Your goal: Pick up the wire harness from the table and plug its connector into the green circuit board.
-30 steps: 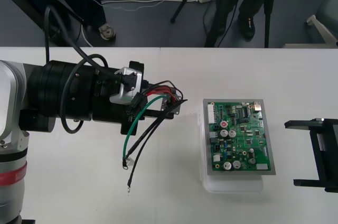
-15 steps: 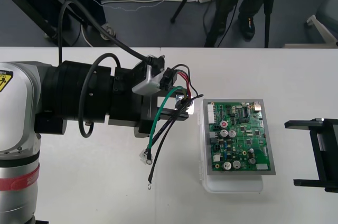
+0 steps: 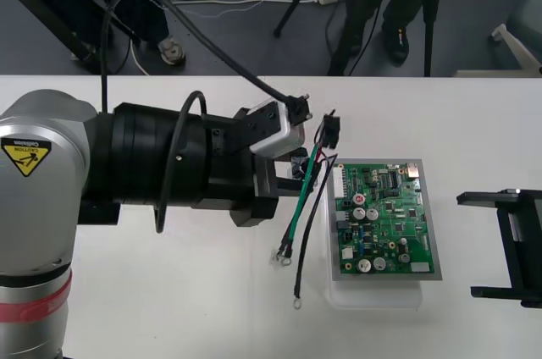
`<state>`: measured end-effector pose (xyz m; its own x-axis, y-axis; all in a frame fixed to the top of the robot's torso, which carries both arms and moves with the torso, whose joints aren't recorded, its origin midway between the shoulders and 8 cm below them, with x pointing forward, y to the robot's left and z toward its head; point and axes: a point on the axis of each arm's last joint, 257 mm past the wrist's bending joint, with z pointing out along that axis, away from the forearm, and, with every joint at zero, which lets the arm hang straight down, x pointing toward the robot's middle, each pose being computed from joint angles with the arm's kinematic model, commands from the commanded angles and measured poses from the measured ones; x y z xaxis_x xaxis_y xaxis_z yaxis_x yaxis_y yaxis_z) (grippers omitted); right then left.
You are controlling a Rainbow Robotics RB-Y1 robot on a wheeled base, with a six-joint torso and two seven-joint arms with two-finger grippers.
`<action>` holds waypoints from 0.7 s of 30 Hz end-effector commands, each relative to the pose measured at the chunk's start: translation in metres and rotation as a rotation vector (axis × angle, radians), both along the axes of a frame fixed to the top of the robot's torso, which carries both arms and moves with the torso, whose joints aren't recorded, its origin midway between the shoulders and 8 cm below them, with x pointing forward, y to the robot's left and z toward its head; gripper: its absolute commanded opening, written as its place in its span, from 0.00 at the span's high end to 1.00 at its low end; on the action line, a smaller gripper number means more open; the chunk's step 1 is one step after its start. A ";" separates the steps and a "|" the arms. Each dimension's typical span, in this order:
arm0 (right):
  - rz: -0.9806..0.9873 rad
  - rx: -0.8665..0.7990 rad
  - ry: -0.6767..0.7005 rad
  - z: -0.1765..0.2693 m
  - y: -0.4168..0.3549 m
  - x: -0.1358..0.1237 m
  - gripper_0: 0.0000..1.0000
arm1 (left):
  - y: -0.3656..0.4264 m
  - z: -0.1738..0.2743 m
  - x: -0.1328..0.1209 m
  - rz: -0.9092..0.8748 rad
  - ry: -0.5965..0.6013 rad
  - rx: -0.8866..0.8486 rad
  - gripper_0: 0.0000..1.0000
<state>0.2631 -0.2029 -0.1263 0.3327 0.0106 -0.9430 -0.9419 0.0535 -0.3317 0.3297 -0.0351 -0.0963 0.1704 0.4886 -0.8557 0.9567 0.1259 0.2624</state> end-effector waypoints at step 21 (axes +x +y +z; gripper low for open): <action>0.011 0.067 -0.038 0.009 0.007 -0.007 0.00 | -0.002 -0.027 0.043 0.243 -0.255 0.316 0.90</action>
<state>0.2634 -0.2011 -0.1200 0.3342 0.0432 -0.9415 -0.9412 0.0674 -0.3310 0.3627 -0.0318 -0.1466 0.1292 0.7630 -0.6334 0.8803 0.2058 0.4275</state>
